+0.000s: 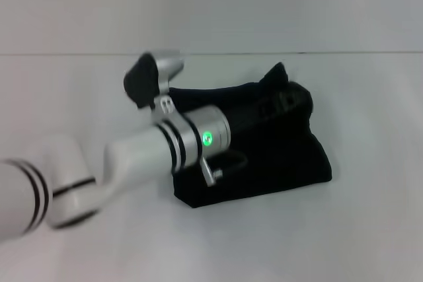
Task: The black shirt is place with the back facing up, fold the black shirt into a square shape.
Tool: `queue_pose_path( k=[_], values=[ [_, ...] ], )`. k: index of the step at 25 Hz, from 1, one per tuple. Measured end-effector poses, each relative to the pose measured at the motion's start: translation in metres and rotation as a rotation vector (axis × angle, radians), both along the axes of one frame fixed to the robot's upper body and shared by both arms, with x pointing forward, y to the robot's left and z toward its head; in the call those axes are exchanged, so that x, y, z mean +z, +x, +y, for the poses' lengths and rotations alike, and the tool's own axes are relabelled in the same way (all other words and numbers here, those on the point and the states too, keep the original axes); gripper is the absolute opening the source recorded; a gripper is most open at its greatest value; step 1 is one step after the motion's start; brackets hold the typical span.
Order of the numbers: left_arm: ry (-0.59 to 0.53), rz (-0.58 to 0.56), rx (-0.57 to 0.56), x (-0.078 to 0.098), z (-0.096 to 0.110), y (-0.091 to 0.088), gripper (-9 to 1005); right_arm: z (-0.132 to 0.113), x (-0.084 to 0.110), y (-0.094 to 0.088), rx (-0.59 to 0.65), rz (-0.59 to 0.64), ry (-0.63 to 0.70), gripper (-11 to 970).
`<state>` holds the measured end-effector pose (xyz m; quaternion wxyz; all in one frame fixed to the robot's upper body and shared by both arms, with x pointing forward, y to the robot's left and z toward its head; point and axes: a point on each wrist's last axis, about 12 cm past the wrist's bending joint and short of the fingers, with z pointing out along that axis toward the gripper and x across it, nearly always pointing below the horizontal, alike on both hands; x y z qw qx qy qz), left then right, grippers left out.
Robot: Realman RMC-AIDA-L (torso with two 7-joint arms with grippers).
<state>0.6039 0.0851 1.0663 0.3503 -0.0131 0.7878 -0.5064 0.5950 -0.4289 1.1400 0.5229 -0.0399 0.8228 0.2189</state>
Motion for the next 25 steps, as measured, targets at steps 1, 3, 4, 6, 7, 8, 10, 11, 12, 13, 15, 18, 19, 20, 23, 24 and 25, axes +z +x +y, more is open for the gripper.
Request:
queue_pose_path(
  k=[1, 3, 4, 6, 7, 8, 10, 11, 12, 13, 15, 18, 19, 20, 23, 24, 25],
  values=[
    [-0.005, -0.008, 0.007, -0.005, -0.001, -0.007, 55, 0.002, 0.0, 0.001, 0.01, 0.007, -0.008, 648],
    [-0.06, -0.039, -0.007, -0.008, 0.001, -0.019, 95, 0.008, -0.001, 0.005, 0.033, 0.031, -0.02, 648],
    [-0.097, -0.061, -0.025, -0.006, 0.001, -0.023, 133, 0.011, -0.002, 0.006, 0.043, 0.049, -0.024, 648],
    [-0.202, -0.106, -0.065, 0.0, 0.005, -0.035, 210, 0.016, -0.002, 0.009, 0.054, 0.086, -0.023, 648],
    [-0.26, -0.135, -0.084, 0.004, 0.009, -0.04, 248, 0.019, -0.002, 0.011, 0.059, 0.108, -0.02, 648],
    [-0.313, -0.172, -0.1, 0.008, 0.016, -0.045, 287, 0.021, -0.001, 0.013, 0.06, 0.133, -0.015, 648],
    [-0.371, -0.233, -0.115, 0.014, 0.031, -0.05, 367, 0.025, 0.001, 0.016, 0.066, 0.173, 0.002, 647],
    [-0.393, -0.263, -0.113, 0.016, 0.043, -0.052, 406, 0.026, 0.002, 0.018, 0.073, 0.189, 0.011, 647],
    [-0.394, -0.282, -0.098, 0.017, 0.055, -0.05, 446, 0.028, 0.004, 0.018, 0.08, 0.202, 0.023, 647],
    [-0.383, -0.278, -0.075, 0.016, 0.064, -0.047, 486, 0.03, 0.005, 0.019, 0.091, 0.216, 0.037, 647],
    [-0.331, -0.264, -0.002, 0.016, 0.09, -0.036, 567, 0.034, 0.008, 0.02, 0.105, 0.232, 0.061, 647],
    [-0.214, -0.216, 0.124, 0.015, 0.124, -0.014, 688, 0.04, 0.009, 0.021, 0.124, 0.242, 0.083, 647],
    [-0.175, -0.199, 0.158, 0.017, 0.133, -0.005, 729, 0.042, 0.009, 0.022, 0.129, 0.243, 0.087, 646],
    [-0.148, -0.183, 0.18, 0.019, 0.14, 0.002, 747, 0.045, 0.008, 0.022, 0.136, 0.244, 0.092, 646],
    [-0.067, -0.053, 0.246, 0.019, 0.153, 0.023, 800, 0.054, 0.006, 0.025, 0.153, 0.251, 0.104, 646],
    [-0.03, -0.007, 0.271, 0.018, 0.156, 0.029, 817, 0.056, 0.005, 0.026, 0.155, 0.252, 0.107, 646],
    [-0.001, 0.021, 0.288, 0.017, 0.158, 0.032, 835, 0.059, 0.004, 0.026, 0.159, 0.252, 0.11, 646]
  ],
)
